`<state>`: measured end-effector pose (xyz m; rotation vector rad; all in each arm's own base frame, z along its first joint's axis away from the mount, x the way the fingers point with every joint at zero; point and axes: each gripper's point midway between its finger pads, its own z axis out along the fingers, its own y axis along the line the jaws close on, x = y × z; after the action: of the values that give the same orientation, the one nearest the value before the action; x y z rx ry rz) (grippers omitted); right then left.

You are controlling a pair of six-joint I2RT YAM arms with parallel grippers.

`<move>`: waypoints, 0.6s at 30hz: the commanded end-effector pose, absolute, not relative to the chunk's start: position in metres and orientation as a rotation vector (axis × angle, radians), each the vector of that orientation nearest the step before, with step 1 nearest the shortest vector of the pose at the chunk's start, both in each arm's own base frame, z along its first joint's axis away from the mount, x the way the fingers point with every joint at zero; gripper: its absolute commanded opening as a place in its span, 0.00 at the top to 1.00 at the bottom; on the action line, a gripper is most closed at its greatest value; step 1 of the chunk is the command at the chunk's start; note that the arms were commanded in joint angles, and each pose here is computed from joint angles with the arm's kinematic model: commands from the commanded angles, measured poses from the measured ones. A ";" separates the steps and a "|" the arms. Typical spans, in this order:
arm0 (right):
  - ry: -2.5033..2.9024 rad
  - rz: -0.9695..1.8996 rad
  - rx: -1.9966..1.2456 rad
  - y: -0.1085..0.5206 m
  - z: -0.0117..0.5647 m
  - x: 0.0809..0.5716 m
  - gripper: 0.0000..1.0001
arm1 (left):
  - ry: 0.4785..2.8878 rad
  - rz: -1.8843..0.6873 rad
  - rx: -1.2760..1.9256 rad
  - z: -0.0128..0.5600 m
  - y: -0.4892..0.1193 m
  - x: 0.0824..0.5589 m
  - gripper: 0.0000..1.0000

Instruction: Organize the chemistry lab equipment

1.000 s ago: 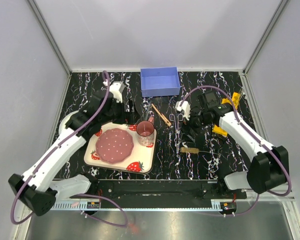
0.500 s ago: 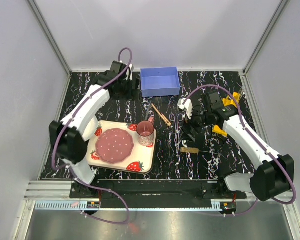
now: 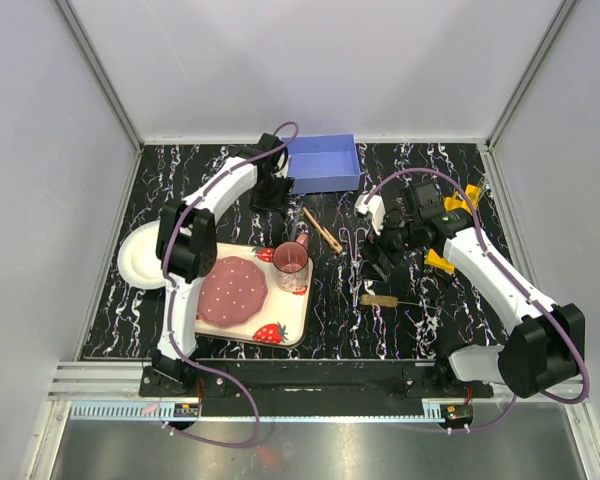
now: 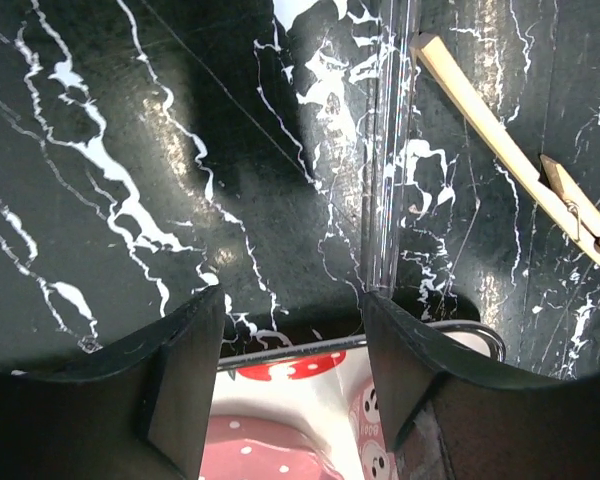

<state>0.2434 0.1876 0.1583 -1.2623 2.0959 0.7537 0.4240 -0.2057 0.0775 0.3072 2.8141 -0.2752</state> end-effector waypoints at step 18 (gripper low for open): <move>2.047 0.792 -1.247 0.198 0.171 0.252 0.00 | 2.789 -0.324 0.325 0.038 -0.244 0.459 0.29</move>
<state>0.2437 0.1889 0.1546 -1.2524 2.1154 0.7695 0.4432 -0.2377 0.0296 0.3234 2.8517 -0.3982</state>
